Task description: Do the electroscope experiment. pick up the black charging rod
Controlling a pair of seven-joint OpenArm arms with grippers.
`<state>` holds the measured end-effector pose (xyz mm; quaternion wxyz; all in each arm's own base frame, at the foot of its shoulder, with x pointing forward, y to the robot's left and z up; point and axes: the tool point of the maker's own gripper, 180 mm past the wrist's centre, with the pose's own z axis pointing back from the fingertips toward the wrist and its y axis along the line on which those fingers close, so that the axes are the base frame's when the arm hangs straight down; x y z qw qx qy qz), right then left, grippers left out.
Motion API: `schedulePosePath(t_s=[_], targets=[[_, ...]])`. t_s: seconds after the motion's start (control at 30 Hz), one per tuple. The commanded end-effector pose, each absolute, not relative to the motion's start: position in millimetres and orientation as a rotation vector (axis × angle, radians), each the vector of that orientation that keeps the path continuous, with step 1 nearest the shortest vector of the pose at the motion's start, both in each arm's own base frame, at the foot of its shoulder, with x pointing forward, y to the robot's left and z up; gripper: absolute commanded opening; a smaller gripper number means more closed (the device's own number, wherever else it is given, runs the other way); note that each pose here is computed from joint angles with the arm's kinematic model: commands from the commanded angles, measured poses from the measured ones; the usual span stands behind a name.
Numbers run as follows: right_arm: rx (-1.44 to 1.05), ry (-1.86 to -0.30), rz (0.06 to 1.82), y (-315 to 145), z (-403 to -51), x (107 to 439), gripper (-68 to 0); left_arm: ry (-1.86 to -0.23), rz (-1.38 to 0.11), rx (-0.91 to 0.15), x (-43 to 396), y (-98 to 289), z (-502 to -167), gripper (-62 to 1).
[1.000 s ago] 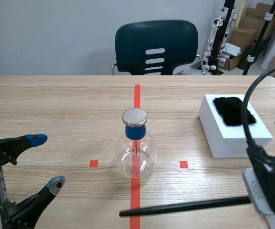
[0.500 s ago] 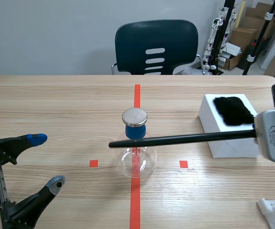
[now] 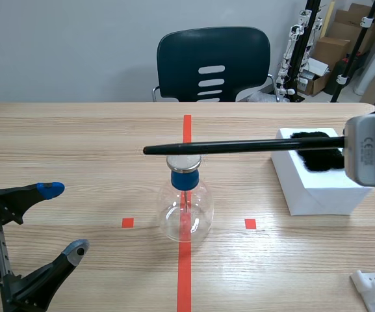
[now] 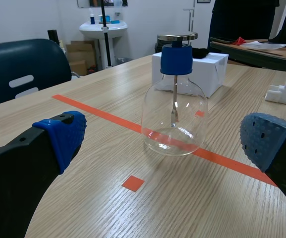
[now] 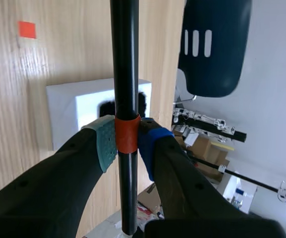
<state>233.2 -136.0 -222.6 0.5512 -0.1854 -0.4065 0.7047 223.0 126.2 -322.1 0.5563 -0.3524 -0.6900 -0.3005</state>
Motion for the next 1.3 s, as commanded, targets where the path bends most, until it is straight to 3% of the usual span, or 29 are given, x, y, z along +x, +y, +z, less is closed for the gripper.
schedulePosePath(t_s=[0.0, 0.33, 0.57, 1.0, 1.27], targets=[[-0.435, -0.994, 1.679, -130, -216, 234, -66.9, -1.662, -0.708, -0.833, 226, 128, -314, 1.4], [-0.456, -1.032, 1.661, -125, -211, 240, -66.9, -1.661, -0.709, -0.833, 226, 128, -315, 1.4], [-0.524, -1.124, 1.589, -122, -190, 259, -66.9, -1.667, -0.708, -0.832, 225, 128, -314, 1.4], [-0.510, -1.070, 1.627, -120, -198, 255, -66.9, -1.669, -0.708, -0.833, 225, 128, -314, 1.4], [-0.589, -1.051, 1.579, -112, -196, 270, -66.9, -1.668, -0.708, -0.833, 225, 128, -314, 1.4]])
